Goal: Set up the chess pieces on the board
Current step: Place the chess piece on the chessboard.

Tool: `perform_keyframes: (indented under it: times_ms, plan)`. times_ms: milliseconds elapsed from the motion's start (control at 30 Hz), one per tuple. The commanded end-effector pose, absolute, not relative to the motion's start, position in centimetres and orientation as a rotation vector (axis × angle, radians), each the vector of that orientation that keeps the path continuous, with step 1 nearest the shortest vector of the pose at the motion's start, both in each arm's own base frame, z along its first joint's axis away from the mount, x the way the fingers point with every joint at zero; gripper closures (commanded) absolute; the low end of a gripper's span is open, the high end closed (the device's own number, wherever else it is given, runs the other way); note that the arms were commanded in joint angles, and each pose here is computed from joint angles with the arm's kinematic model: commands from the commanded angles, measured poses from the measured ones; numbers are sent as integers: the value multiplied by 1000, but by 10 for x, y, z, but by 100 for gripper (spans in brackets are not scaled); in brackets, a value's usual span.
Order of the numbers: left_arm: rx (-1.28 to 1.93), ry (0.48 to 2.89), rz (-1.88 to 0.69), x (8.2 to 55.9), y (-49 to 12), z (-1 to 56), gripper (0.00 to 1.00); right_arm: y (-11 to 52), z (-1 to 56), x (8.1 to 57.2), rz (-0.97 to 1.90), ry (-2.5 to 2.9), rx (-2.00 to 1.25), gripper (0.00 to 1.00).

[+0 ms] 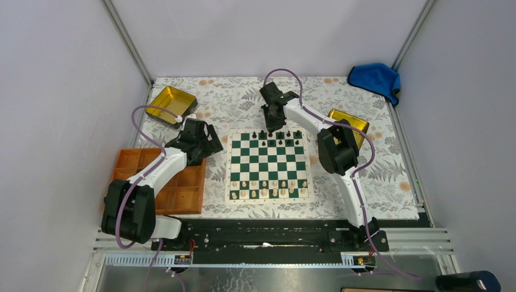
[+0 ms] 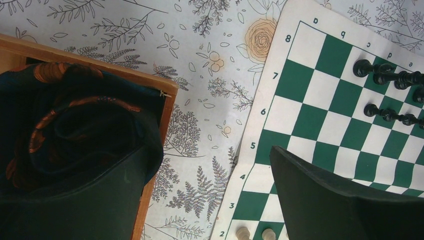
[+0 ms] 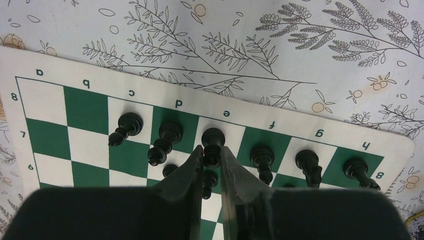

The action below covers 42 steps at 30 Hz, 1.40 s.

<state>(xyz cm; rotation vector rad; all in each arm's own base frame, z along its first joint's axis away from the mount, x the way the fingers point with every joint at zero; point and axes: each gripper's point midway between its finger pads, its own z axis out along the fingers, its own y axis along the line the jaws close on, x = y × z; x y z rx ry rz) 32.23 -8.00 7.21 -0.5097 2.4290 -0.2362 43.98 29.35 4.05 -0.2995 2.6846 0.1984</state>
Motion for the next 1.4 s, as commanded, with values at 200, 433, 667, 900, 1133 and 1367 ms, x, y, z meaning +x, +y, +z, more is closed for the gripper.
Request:
perform_keyframes:
  times_ms: [200, 433, 667, 900, 1133, 1367]
  plan:
    - [-482, 2411, -231, 331, -81, 78, 1, 299, 46, 439, 209, 2662, -343, 73]
    - [-485, 2409, -237, 331, -82, 78, 1, 301, 53, 438, 216, 2650, -349, 70]
    - [-481, 2404, -243, 332, -83, 81, 1, 305, 64, 439, 231, 2630, -359, 70]
    - [-482, 2397, -253, 334, -84, 84, 1, 309, 81, 439, 249, 2606, -366, 69]
    - [-481, 2392, -258, 335, -85, 86, 1, 307, 95, 441, 240, 2578, -363, 68]
    - [-476, 2391, -258, 335, -85, 88, 1, 303, 105, 445, 207, 2554, -358, 68]
